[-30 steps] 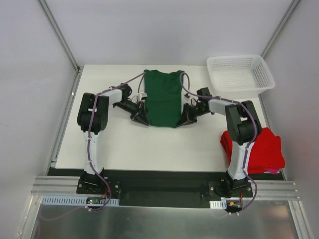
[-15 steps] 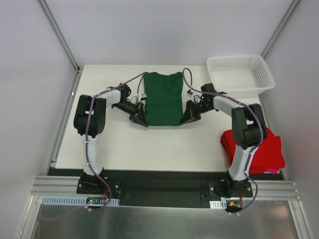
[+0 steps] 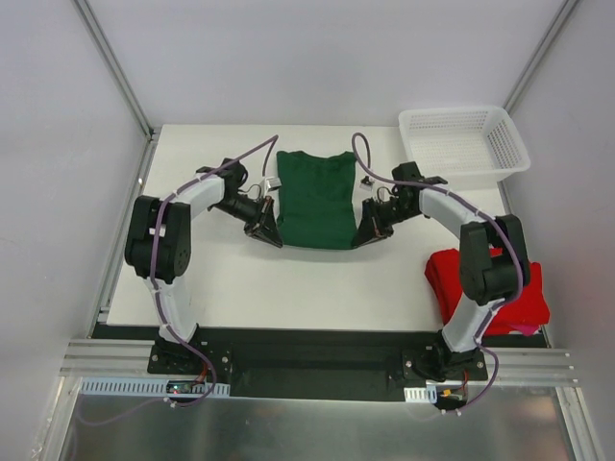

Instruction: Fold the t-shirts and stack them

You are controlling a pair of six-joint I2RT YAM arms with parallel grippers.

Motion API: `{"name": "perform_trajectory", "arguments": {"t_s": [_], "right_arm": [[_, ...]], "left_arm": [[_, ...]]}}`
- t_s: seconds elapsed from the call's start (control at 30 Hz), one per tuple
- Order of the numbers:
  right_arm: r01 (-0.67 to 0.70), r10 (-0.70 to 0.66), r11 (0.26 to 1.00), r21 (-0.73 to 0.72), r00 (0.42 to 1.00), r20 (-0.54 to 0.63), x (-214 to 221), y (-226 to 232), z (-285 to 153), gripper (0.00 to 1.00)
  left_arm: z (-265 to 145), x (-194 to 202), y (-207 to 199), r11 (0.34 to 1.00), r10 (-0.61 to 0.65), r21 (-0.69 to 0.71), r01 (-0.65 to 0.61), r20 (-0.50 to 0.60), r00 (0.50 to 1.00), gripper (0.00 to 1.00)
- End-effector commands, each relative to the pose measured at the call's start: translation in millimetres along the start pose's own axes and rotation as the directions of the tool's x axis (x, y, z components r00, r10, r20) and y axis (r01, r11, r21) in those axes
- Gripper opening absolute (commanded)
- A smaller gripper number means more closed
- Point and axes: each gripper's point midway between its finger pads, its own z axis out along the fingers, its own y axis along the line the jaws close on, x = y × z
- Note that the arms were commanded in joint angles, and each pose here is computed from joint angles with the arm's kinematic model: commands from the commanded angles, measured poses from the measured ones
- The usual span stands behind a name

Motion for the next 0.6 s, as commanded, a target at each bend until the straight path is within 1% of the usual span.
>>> {"name": "perform_trajectory", "arguments": {"t_s": [0.0, 0.23, 0.4, 0.57], "right_arm": [[0.068, -0.068, 0.998, -0.004, 0.997, -0.026, 25, 16, -19, 0.01], [0.124, -0.126, 0.992, -0.032, 0.990, -0.060, 49, 31, -28, 0.01], [0.165, -0.169, 0.985, -0.059, 0.982, -0.081, 64, 42, -34, 0.01], [0.187, -0.197, 0.978, -0.090, 0.973, -0.120, 85, 54, -38, 0.01]], "left_arm": [[-13, 25, -17, 0.996, 0.081, -0.021, -0.081, -0.009, 0.997, 0.00], [-16, 66, -25, 0.992, 0.112, -0.047, -0.114, -0.053, 0.992, 0.00], [-11, 103, -35, 0.982, 0.170, -0.059, -0.178, -0.124, 0.978, 0.00], [-8, 127, -38, 0.980, 0.179, -0.059, -0.191, -0.163, 0.970, 0.00]]}}
